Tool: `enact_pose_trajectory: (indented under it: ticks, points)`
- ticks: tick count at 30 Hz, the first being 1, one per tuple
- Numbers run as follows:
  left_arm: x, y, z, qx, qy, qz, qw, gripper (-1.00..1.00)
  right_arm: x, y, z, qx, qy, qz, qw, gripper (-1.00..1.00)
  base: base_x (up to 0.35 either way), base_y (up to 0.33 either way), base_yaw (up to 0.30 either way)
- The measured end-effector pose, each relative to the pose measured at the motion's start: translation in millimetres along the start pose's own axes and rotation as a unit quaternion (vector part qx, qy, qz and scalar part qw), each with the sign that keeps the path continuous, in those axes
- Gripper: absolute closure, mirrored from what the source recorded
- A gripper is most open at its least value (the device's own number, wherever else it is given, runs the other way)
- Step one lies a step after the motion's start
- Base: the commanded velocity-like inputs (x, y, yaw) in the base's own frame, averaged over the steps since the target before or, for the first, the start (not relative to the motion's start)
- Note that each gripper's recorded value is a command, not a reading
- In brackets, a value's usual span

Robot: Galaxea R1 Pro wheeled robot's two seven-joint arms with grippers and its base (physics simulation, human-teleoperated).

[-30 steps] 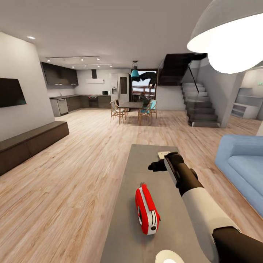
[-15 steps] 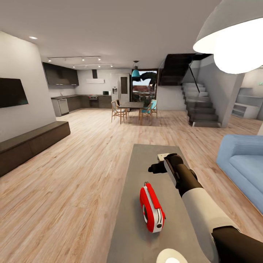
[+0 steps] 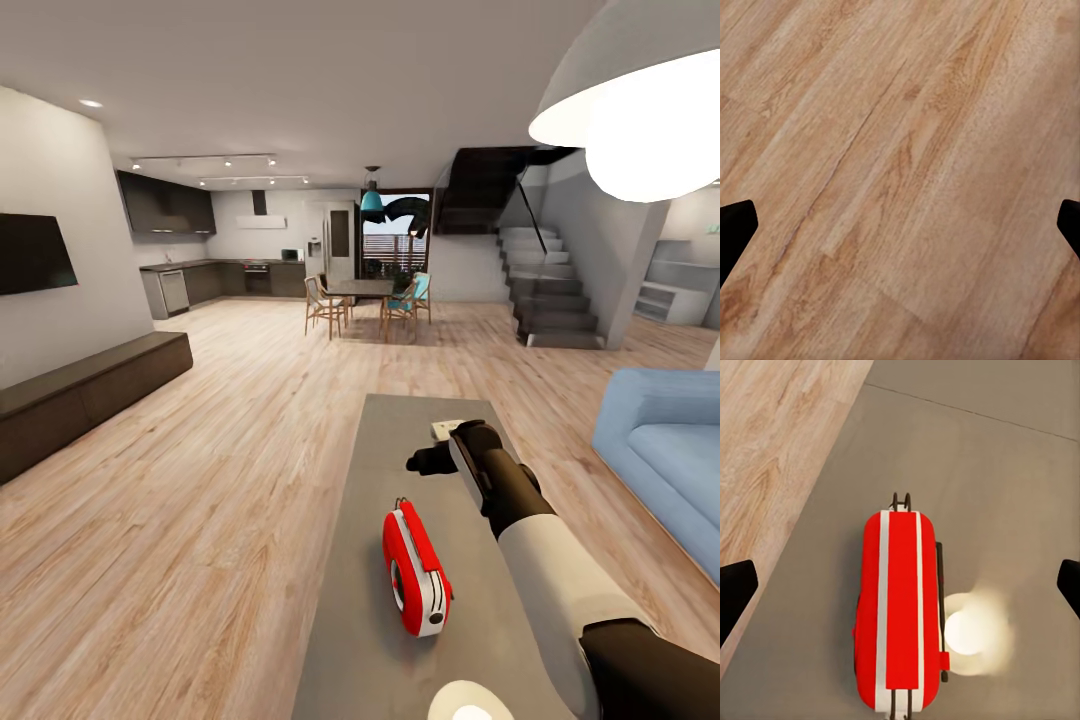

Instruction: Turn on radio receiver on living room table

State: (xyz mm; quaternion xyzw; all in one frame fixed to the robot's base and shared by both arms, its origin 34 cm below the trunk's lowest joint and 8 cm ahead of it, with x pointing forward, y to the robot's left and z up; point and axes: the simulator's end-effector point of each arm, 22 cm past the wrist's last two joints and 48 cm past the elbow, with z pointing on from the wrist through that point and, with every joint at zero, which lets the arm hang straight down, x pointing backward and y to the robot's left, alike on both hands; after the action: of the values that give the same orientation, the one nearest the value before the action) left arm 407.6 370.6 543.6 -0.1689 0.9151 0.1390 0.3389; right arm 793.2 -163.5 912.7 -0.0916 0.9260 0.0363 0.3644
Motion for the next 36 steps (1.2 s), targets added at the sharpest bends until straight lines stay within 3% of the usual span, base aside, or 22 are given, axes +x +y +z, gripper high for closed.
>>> enact_pose_trajectory:
  ticks: [5,19,36]
  points:
    - [0,-1,-0.1,0.002,0.000,-0.001,1.0000,-1.00,2,0,1.2,0.001,0.003,0.000,1.0000,-1.00,0.000,0.000,0.000]
    - [-1,-4,5.2,0.009,-0.006,-0.006,0.9999,-1.00,41,1,23.7,-0.001,0.048,-0.001,0.9988,-1.00,0.000,0.000,0.000]
    - [15,-9,25.6,0.010,-0.019,-0.010,0.9997,-1.00,64,2,45.1,-0.002,0.050,-0.002,0.9987,-1.00,0.000,0.000,0.000]
